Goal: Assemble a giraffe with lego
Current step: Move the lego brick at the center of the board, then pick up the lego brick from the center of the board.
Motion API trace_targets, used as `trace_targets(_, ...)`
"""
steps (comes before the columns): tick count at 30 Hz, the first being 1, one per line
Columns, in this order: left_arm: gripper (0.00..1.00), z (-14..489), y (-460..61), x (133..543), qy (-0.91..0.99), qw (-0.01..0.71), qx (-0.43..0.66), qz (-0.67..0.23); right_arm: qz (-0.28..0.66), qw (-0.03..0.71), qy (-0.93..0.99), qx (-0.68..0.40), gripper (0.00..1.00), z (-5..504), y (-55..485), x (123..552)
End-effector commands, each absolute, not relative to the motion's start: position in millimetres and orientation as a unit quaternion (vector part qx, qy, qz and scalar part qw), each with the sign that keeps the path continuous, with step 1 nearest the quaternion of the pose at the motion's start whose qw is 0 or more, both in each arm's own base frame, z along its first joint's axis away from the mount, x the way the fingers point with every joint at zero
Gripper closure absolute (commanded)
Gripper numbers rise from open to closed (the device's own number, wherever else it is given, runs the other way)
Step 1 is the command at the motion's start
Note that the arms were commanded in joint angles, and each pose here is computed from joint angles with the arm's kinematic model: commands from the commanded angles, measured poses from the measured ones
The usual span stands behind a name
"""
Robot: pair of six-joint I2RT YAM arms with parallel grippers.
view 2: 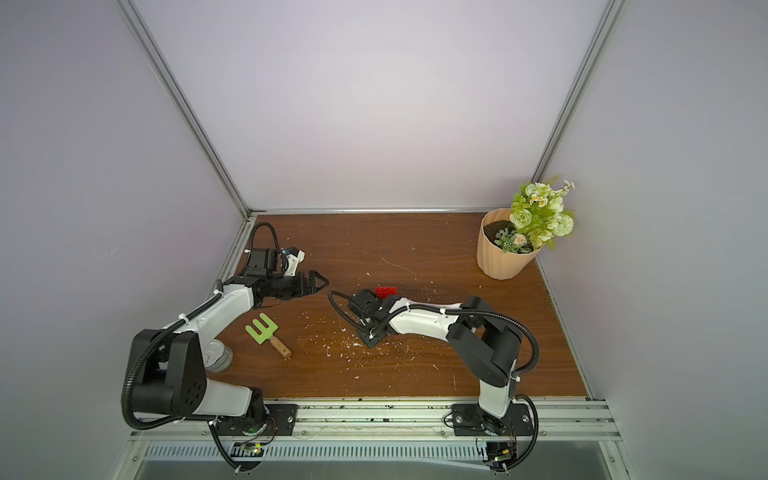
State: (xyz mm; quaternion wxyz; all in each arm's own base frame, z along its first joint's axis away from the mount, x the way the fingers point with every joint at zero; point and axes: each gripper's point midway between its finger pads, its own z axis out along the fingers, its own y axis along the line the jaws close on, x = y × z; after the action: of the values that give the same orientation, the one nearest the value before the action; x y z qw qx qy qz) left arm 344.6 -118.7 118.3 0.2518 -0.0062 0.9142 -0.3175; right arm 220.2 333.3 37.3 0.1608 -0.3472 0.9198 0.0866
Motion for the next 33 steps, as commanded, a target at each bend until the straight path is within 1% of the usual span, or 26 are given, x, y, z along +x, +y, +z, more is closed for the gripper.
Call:
trace_targets(1,0.00,115.3,-123.2,340.5,0.916,0.244,-0.004,-0.318,0.095,0.179,0.923,-0.327,0.66,51.1,334.8,227.5)
trace_targets(4,0.00,115.7,-123.5,340.6,0.916,0.245,-0.004,-0.317,0.091,0.178,0.924,-0.325,0.63,51.4,333.2,229.5)
trace_targets(9,0.00,113.8,-123.9,341.3,0.917,0.241,-0.004,-0.318,0.092,0.182,0.923,-0.325,0.54,57.3,335.5,234.3)
trace_targets(13,0.00,113.6,-124.4,340.8,0.917,0.241,-0.003,-0.318,0.094,0.182,0.923,-0.325,0.49,58.7,337.4,237.1)
trace_targets(19,0.00,113.1,-124.1,340.4,0.918,0.241,-0.003,-0.316,0.091,0.181,0.921,-0.331,0.49,58.9,336.3,237.5)
trace_targets(25,0.00,113.9,-124.5,340.8,0.917,0.242,-0.003,-0.316,0.090,0.170,0.918,-0.346,0.46,52.7,332.6,231.4)
trace_targets(33,0.00,112.9,-124.2,340.6,0.918,0.241,-0.002,-0.315,0.096,0.161,0.915,-0.358,0.49,47.0,333.1,226.6)
